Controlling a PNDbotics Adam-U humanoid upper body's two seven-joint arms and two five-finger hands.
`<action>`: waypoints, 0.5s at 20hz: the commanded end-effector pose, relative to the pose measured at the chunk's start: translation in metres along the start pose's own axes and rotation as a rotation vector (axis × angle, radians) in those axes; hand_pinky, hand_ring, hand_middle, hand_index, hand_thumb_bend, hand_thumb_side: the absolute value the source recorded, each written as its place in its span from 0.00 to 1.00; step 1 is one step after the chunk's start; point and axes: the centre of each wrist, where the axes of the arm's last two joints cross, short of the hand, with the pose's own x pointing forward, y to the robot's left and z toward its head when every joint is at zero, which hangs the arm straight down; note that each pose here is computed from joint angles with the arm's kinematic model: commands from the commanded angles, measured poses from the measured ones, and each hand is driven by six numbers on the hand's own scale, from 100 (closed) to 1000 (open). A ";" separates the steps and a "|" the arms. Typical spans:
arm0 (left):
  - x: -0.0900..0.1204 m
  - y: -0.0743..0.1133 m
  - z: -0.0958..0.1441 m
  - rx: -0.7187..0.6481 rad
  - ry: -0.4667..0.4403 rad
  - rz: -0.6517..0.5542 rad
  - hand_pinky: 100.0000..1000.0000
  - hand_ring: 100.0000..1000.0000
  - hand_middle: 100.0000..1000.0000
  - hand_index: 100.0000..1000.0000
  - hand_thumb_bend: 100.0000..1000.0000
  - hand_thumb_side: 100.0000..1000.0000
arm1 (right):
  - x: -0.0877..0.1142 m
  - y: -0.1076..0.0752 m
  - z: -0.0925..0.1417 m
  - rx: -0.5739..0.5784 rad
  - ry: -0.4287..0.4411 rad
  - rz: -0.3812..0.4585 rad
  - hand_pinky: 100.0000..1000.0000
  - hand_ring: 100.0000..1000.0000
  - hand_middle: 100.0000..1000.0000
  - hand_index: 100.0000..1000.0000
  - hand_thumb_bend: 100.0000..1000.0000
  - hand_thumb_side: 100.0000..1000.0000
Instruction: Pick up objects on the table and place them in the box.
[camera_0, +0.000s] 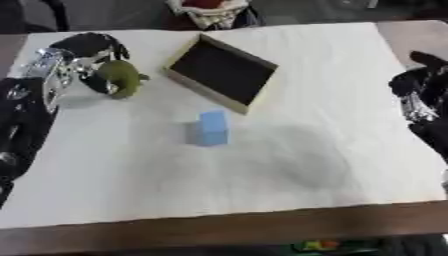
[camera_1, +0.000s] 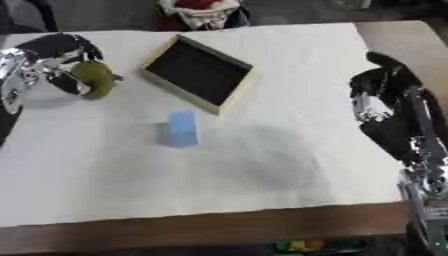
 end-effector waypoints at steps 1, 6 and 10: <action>-0.008 0.022 0.007 0.045 -0.005 0.001 0.58 0.40 0.36 0.54 0.18 0.02 | 0.006 -0.006 -0.004 0.004 -0.027 0.018 0.66 0.64 0.55 0.86 0.00 0.39; -0.002 0.054 0.014 0.152 -0.066 0.015 0.56 0.38 0.34 0.51 0.14 0.02 | 0.005 -0.006 -0.004 0.003 -0.025 0.019 0.66 0.64 0.55 0.86 0.00 0.38; 0.009 0.084 0.020 0.253 -0.113 0.008 0.56 0.39 0.34 0.51 0.14 0.01 | 0.005 -0.006 -0.004 0.005 -0.025 0.017 0.66 0.64 0.55 0.86 0.00 0.38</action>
